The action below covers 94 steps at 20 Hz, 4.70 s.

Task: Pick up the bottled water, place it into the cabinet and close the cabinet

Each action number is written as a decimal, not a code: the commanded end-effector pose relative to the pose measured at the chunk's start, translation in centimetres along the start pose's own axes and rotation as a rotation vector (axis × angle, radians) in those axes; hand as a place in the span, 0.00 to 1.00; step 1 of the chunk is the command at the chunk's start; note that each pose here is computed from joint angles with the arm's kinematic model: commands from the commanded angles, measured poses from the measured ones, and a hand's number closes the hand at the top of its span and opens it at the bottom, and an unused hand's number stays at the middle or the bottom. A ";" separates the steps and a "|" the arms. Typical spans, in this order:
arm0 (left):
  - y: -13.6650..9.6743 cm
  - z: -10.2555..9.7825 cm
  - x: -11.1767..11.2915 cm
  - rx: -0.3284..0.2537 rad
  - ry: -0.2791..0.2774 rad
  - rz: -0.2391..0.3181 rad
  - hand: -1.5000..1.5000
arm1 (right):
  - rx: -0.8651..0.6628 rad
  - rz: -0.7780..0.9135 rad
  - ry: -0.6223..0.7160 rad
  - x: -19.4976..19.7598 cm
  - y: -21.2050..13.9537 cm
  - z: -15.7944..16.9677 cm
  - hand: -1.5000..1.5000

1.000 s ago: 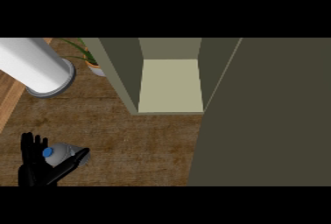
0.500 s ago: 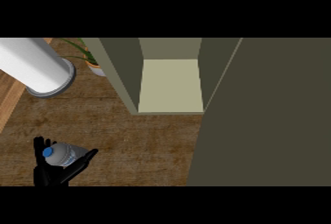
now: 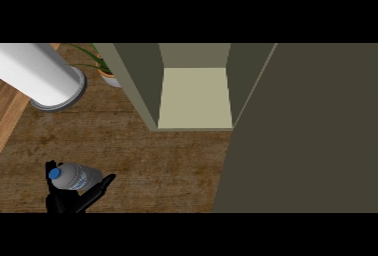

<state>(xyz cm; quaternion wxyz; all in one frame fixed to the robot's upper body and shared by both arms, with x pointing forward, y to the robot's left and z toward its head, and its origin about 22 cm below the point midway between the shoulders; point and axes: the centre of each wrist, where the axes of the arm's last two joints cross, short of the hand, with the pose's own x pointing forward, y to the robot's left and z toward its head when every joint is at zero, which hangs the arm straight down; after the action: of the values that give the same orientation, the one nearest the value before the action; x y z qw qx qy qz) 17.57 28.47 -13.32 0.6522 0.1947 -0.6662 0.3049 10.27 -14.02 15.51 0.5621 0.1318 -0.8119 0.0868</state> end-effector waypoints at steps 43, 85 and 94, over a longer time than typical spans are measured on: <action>-10.3 1.1 5.1 -0.714 -0.016 0.247 1.00 | -0.047 0.059 -0.053 1.2 -0.8 0.1 0.00; -31.8 -2.5 15.4 -0.653 -0.210 -0.073 1.00 | -0.025 0.032 -0.071 2.7 -1.7 2.1 0.00; -33.4 -4.4 14.7 -0.581 -0.222 -0.186 1.00 | -0.001 0.010 -0.076 2.8 -1.3 1.6 0.00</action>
<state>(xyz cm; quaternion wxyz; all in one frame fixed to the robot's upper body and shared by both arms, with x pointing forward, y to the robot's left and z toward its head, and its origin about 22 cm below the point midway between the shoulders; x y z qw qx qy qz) 40.66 9.17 6.25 0.6239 0.0674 -0.7781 0.0292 9.91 -14.79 15.30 0.5511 0.1145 -0.8218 0.0888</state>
